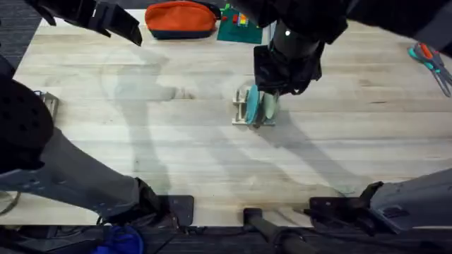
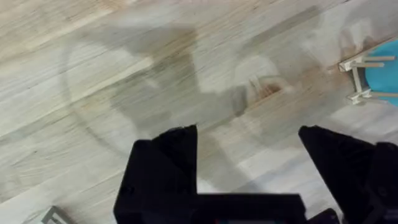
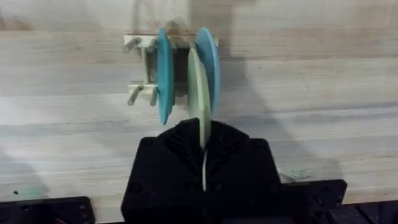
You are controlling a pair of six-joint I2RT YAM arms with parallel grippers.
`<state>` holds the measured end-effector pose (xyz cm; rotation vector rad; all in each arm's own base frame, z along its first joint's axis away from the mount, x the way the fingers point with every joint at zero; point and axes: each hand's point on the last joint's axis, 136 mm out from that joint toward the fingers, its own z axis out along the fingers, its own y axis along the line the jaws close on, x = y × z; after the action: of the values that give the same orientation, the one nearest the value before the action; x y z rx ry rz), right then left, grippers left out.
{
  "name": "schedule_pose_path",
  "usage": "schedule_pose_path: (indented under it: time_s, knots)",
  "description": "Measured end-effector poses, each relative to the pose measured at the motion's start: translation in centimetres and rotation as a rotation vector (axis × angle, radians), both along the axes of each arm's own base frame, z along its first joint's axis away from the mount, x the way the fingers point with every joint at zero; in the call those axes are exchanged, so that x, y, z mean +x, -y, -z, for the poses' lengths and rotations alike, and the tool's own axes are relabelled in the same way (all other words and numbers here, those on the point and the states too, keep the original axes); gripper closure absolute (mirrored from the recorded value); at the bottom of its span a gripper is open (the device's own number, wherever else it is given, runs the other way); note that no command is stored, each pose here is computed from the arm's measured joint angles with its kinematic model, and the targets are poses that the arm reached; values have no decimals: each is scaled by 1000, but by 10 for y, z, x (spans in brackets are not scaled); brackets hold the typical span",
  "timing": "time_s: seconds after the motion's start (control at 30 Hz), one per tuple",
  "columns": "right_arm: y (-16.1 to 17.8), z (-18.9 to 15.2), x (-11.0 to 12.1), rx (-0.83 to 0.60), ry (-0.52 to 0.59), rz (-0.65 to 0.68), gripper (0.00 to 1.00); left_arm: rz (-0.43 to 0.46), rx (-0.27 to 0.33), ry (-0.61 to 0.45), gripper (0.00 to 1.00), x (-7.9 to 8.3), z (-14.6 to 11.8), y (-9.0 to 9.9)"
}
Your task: Pick up the plates from the table one by one and place each into a slot on the dish rack.
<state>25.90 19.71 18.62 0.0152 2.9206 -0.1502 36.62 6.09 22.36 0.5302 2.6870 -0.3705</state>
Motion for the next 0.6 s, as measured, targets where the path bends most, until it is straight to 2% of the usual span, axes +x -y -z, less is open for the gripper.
schedule_pose_path:
  time_s: [0.6]
  knots:
    - [-10,22,2,33,-12,-34,969,0,0,0,5,0,0,0]
